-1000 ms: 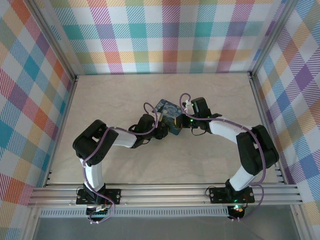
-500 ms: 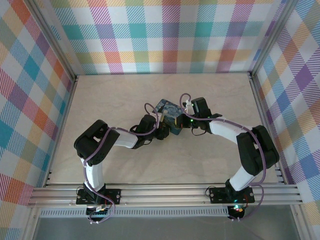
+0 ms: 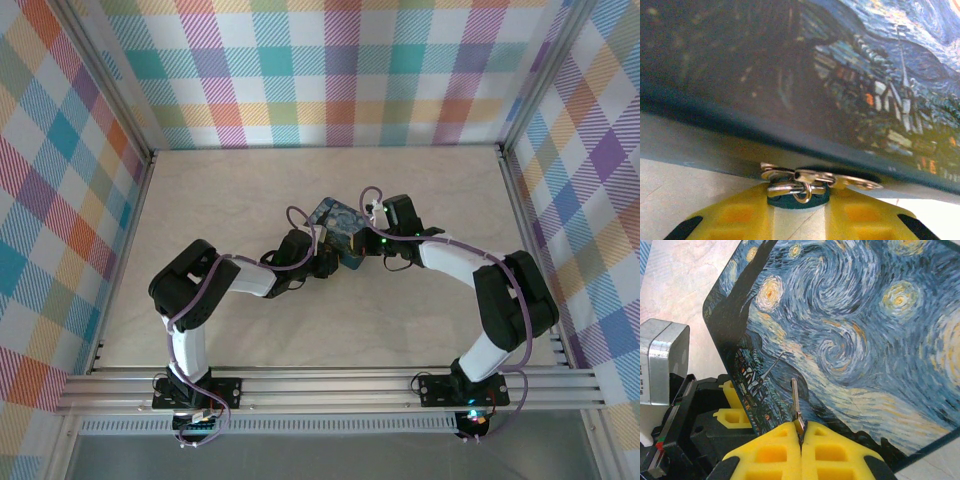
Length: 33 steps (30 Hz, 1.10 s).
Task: Unlock the padlock with the key
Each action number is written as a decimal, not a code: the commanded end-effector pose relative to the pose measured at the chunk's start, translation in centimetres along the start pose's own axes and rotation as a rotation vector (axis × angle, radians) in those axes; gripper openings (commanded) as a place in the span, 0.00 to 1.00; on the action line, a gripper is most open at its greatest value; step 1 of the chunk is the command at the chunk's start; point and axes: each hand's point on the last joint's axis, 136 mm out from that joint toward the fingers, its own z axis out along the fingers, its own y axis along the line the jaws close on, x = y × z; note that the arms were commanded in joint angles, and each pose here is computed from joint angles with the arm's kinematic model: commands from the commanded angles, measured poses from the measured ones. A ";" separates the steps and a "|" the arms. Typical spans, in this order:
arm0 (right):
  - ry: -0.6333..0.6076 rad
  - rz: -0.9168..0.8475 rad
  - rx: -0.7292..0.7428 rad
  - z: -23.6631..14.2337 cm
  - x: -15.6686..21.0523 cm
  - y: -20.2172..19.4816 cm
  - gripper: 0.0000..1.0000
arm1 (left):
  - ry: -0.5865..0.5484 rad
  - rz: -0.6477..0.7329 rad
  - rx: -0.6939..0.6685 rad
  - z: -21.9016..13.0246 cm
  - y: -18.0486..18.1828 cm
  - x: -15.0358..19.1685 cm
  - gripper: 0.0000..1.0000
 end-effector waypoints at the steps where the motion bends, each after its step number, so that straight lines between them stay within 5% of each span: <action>1: 0.090 -0.006 0.043 0.0 2.6 -1.1 0.00 | -0.025 -0.005 0.047 0.3 -1.6 -0.7 0.24; 17: -0.110 -0.190 -0.003 -6.0 -1.3 3.0 0.00 | 0.018 -0.142 0.135 -2.0 -4.5 -1.4 0.22; 33: -0.092 -0.384 0.008 -6.2 7.4 4.2 0.00 | 0.108 -0.252 0.136 -5.0 -7.0 -1.7 0.18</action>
